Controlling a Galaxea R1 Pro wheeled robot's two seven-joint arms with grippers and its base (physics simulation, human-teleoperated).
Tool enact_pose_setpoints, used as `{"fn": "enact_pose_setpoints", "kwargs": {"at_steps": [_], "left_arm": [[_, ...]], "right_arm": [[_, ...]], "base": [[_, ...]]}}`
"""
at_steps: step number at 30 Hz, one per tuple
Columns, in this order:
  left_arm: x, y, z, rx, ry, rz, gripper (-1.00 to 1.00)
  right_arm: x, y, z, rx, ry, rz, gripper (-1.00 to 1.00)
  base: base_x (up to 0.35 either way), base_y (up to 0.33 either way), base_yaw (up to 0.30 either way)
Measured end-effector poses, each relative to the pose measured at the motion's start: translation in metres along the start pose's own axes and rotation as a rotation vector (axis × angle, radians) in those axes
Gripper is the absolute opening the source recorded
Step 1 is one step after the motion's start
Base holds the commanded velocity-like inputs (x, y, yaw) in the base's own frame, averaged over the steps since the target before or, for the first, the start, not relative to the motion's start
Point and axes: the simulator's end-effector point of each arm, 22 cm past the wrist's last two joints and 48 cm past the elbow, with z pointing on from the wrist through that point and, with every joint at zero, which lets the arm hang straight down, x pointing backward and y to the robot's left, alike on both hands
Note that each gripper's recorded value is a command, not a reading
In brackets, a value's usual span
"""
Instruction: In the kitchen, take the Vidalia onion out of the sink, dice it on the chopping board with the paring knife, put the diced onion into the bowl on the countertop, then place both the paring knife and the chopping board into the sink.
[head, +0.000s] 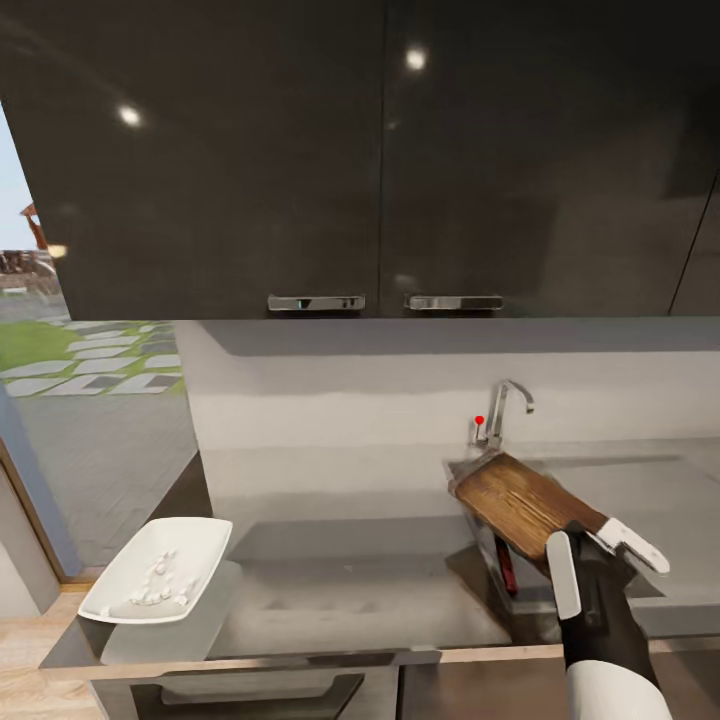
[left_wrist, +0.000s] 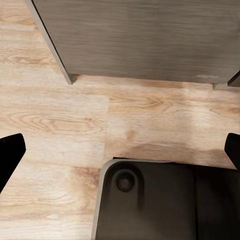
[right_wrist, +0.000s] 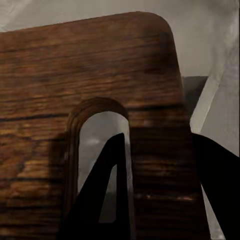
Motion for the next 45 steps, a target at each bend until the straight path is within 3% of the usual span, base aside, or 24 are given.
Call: {"fn": "enact_pose_setpoints", "kwargs": {"at_steps": [1,6,14,30,36,39,45], "left_arm": [[0.0,0.0,0.0,0.0,0.001,0.0,1.0],[0.0,0.0,0.0,0.0,0.0,0.0,1.0],[-0.002,0.0,0.001,0.0,-0.004,0.001,1.0],[0.004,0.002,-0.003,-0.005,0.017,0.001,1.0],[0.007,0.002,-0.005,-0.006,0.028,0.002,1.0],[0.008,0.002,-0.006,-0.007,0.033,0.002,1.0],[0.01,0.003,-0.007,-0.007,0.042,0.003,1.0]], "right_arm": [[0.003,-0.002,0.0,0.015,0.003,0.028,-1.0],[0.0,-0.022,-0.007,0.13,-0.034,0.064,-1.0],[0.01,-0.02,-0.013,0.139,0.008,0.127,-1.0],[0.029,-0.021,-0.006,0.149,0.052,0.135,-1.0],[0.034,-0.031,0.0,0.178,0.061,0.144,-1.0],[0.049,-0.049,0.007,0.221,0.1,0.158,-1.0],[0.073,-0.063,0.015,0.265,0.14,0.158,-1.0]], "base": [[0.0,0.0,0.0],[0.052,-0.054,0.0],[0.213,-0.171,0.0],[0.142,-0.006,0.0],[0.088,0.0,0.0],[0.009,0.0,0.0],[0.001,0.0,0.0]]}}
